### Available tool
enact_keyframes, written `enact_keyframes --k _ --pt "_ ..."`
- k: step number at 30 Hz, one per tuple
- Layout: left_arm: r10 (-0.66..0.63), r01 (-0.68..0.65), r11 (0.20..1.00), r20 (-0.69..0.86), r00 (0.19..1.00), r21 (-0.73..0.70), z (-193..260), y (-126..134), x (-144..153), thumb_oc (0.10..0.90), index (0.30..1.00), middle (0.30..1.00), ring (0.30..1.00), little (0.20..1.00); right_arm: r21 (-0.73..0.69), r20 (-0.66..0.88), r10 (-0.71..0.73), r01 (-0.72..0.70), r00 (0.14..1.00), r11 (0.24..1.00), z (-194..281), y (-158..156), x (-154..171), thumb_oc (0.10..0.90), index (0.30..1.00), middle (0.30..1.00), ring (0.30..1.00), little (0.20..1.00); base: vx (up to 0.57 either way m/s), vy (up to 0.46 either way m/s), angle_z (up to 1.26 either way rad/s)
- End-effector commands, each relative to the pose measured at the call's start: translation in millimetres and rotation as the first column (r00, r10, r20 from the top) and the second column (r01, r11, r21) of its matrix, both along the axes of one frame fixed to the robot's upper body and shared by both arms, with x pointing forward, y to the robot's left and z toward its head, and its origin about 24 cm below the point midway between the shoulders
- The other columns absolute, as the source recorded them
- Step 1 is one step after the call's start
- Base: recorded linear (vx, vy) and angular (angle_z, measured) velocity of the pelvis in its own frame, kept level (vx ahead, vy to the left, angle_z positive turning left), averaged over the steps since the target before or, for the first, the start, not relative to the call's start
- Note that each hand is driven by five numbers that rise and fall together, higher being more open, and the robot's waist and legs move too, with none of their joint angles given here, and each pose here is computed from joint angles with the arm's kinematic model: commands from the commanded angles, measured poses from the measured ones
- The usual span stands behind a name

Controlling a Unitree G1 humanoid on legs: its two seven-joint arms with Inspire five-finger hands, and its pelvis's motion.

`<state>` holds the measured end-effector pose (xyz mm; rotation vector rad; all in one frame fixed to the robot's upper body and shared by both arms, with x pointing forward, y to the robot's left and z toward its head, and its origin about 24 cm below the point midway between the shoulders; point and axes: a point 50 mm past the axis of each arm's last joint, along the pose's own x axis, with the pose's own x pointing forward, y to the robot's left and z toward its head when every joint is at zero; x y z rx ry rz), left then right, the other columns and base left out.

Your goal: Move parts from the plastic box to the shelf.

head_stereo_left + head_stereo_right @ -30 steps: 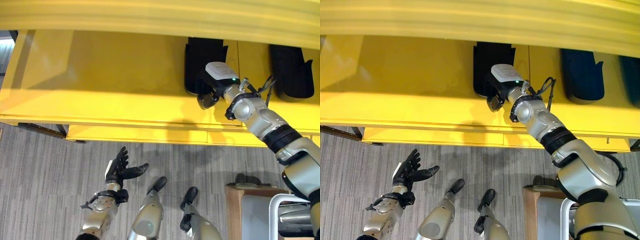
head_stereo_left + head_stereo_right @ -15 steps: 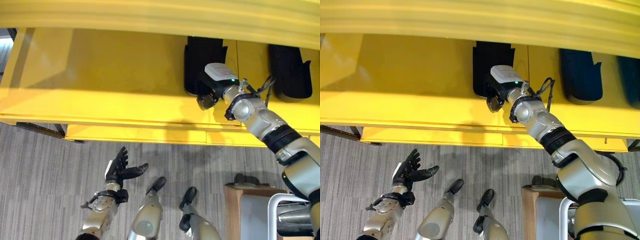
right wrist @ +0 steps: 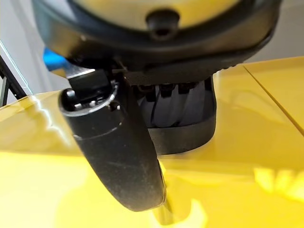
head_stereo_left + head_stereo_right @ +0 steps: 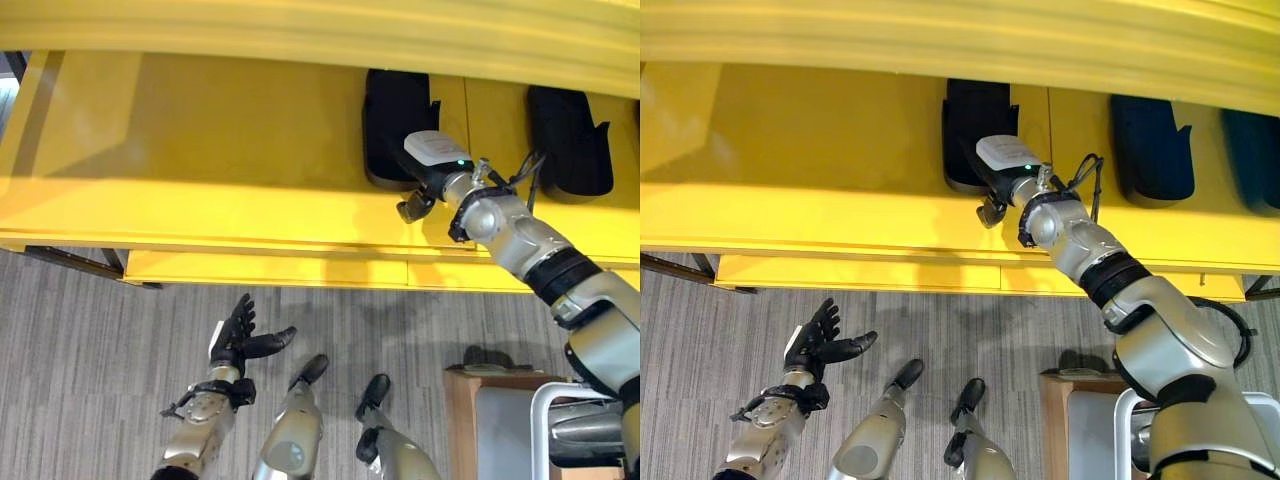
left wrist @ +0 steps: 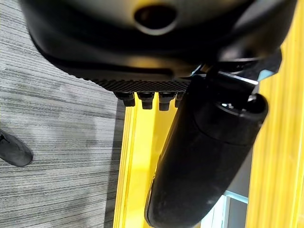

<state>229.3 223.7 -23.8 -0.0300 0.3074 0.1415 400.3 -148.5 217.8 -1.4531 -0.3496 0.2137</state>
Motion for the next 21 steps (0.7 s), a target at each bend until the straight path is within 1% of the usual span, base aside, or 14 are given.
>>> enact_keyframes --k 1,6,14,16,18,21 --pt "0.009 -0.014 0.999 0.125 0.992 0.042 23 17 1 0.9 1.0 1.0 1.0 1.0 -0.091 0.182 0.054 -0.037 0.982 0.995 56 5 -6 0.9 1.0 1.0 1.0 1.0 0.0 0.0 0.0" --pt "0.018 -0.024 0.998 0.117 0.993 0.053 23 21 0 0.9 1.0 1.0 1.0 1.0 -0.125 0.21 0.103 -0.078 0.972 0.989 67 10 -14 0.9 1.0 1.0 1.0 1.0 0.0 0.0 0.0" --pt "0.035 -0.042 0.997 0.103 0.994 0.065 21 27 -3 0.9 1.0 1.0 1.0 1.0 -0.126 0.264 0.157 -0.128 0.952 0.984 80 11 -28 0.9 1.0 1.0 1.0 1.0 0.0 0.002 -0.01" --pt "0.05 -0.056 0.997 0.097 0.994 0.06 20 27 -4 0.9 1.0 1.0 1.0 1.0 -0.091 0.296 0.17 -0.15 0.94 0.985 81 7 -36 0.9 1.0 1.0 1.0 1.0 0.02 0.027 -0.13" --pt "0.053 -0.059 0.996 0.093 0.994 0.062 19 28 -5 0.9 1.0 1.0 1.0 1.0 -0.086 0.301 0.174 -0.155 0.938 0.984 79 5 -39 0.9 1.0 1.0 1.0 1.0 0.01 0.018 -0.11" --pt "0.076 -0.081 0.995 0.087 0.993 0.056 17 28 -7 0.9 1.0 1.0 1.0 1.0 -0.013 0.324 0.18 -0.185 0.929 0.983 71 -1 -51 0.9 1.0 1.0 1.0 1.0 0.01 0.03 -0.04"
